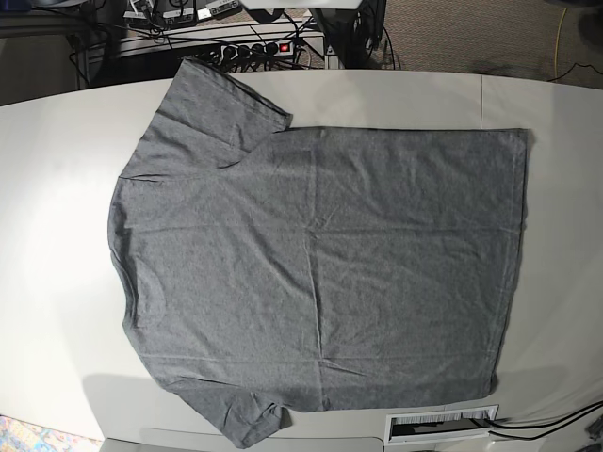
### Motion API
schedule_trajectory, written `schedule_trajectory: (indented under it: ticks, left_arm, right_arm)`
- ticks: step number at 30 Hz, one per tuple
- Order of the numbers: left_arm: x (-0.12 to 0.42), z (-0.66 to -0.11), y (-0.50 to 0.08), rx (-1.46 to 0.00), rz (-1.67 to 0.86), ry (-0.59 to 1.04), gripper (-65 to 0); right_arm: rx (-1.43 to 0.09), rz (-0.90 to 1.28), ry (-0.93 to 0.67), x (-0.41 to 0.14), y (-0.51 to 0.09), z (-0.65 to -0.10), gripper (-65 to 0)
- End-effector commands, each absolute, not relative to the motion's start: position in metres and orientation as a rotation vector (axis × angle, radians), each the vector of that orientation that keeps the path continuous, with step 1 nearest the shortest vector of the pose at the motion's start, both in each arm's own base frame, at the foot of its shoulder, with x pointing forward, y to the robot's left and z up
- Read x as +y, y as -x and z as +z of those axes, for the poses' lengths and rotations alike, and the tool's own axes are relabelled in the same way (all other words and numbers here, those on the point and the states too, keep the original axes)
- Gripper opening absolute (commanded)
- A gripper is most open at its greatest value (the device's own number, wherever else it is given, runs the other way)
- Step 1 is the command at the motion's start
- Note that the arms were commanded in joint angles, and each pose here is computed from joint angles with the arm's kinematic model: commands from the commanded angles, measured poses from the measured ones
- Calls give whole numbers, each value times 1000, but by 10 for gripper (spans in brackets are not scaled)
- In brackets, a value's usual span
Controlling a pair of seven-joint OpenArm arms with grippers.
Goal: Fold the T-shirt properly
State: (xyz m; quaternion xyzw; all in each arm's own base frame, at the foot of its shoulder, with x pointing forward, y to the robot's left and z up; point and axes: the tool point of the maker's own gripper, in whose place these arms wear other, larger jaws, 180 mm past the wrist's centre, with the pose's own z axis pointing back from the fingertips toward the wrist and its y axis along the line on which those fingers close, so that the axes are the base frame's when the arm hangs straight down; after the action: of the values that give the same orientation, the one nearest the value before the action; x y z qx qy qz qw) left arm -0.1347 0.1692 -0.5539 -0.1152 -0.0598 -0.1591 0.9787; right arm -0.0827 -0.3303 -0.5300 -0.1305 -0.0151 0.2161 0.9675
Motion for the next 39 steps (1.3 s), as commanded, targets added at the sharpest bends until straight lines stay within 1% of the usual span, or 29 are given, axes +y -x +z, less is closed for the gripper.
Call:
schedule_trajectory:
  ticks: [1,3,6,9,19,25,29,39]
  left_arm:
    - [168,-545,133,-147,-353,247,-650]
    - [166,-534,132,-168,-422,249,-650]
    - [165,-518,123,-233,-501,205,-650]
    - [162,-502,111,-323,-572,158,-650]
    - [156,-457,85,-484,-800,40,-650]
    - [156,-427,73,-565,-912,-7,-650]
    - [155,-409,64,-615,-986,-55,-650]
    - [155,-375,19,-750,-1118,-268,-650]
  right_arm:
    - [-36,487,278,-336,81,-521,-650]
    - [-63,560,286,-335,72,-510,-650]
    - [-111,594,295,-331,60,-496,-650]
    - [-153,596,312,-330,48,-481,-650]
    - [-286,573,437,-356,4,-421,-650]
    - [-362,606,484,-356,-19,-386,-650]
    - [-379,687,512,-349,-29,-374,-650]
    - [-430,770,558,-334,-53,-354,-650]
